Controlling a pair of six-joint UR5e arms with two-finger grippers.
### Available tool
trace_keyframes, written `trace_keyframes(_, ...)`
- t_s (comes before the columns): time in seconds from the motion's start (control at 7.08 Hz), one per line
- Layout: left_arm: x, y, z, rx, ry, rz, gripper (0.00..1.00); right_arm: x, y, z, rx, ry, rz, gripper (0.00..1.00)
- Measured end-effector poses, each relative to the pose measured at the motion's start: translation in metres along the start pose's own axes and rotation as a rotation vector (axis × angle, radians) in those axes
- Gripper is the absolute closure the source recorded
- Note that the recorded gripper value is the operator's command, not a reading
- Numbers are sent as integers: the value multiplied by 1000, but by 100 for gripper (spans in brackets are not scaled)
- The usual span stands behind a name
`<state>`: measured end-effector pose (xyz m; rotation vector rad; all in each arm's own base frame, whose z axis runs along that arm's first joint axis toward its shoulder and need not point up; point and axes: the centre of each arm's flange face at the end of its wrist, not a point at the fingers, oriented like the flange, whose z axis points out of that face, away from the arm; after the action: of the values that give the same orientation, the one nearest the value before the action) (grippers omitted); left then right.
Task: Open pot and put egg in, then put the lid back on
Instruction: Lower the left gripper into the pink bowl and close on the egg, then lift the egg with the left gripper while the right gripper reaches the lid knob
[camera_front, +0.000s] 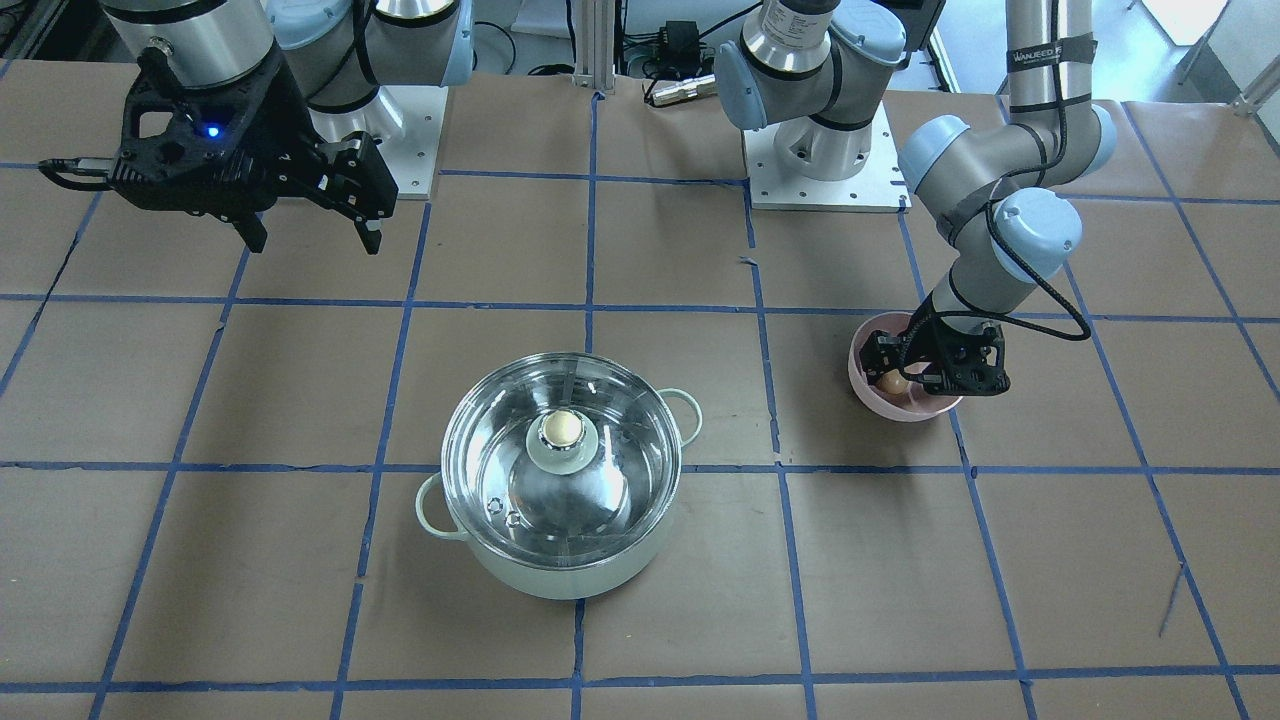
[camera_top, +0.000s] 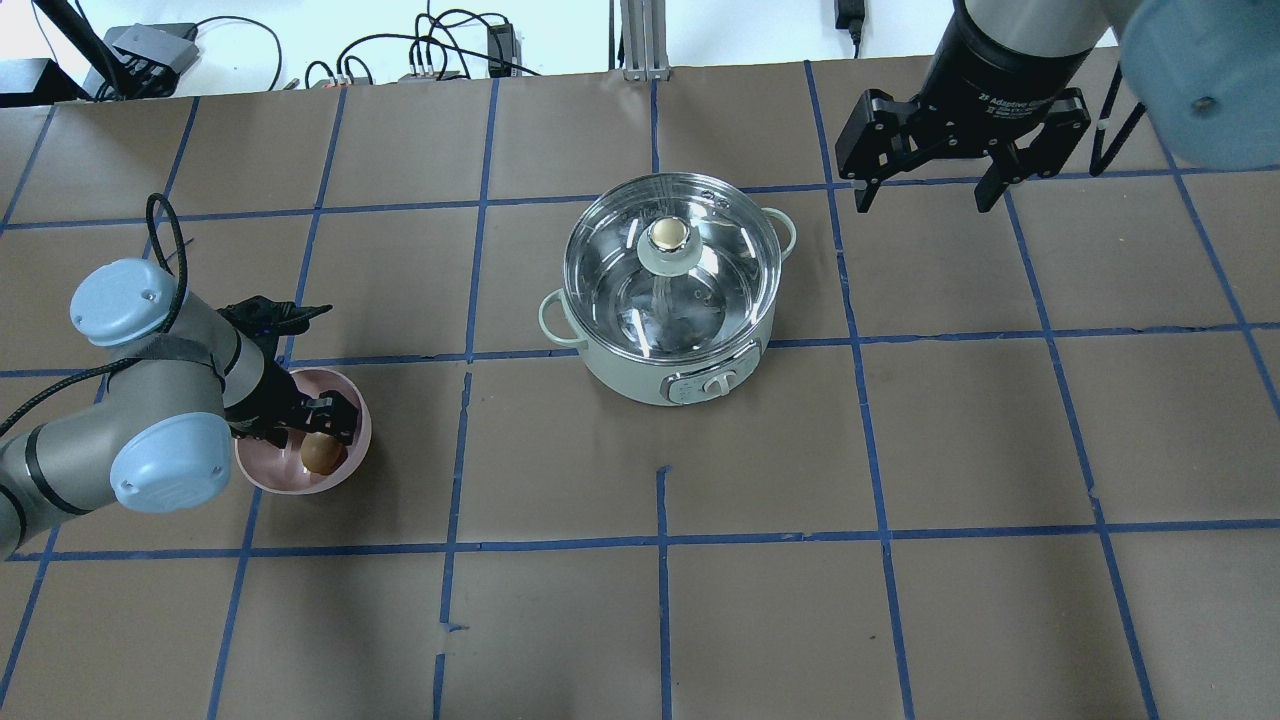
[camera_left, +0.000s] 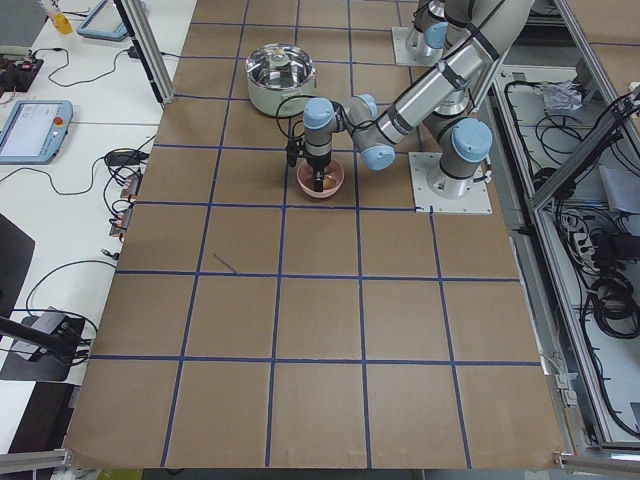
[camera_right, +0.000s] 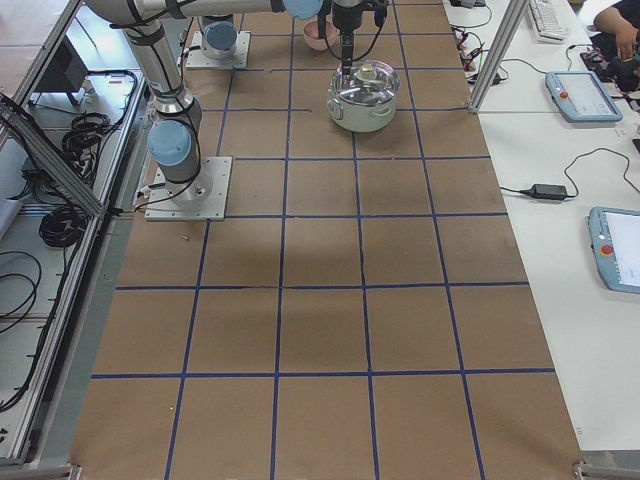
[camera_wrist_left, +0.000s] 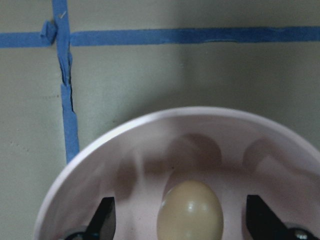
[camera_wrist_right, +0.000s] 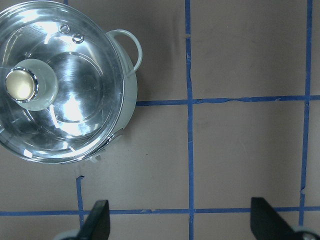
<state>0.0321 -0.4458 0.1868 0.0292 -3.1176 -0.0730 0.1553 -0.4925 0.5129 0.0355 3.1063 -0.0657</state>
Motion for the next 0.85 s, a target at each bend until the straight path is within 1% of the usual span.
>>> trace_keyframes(0.14, 0, 1, 1, -10, 4, -11, 59, 1, 0, -1, 1, 2, -1, 0)
trace_keyframes(0.42, 1, 1, 1, -13, 8, -16, 63, 3, -1, 0, 1, 4, -24, 0)
trace_keyframes(0.56, 2, 1, 1, -13, 8, -16, 78, 4, -1, 0, 1, 4, -33, 0)
trace_keyframes(0.71, 2, 1, 1, -12, 9, -16, 85, 6, -1, 0, -1, 6, -36, 0)
trace_keyframes(0.85, 2, 0, 1, -9, 9, -16, 87, 10, -3, 1, -3, 7, -35, 0)
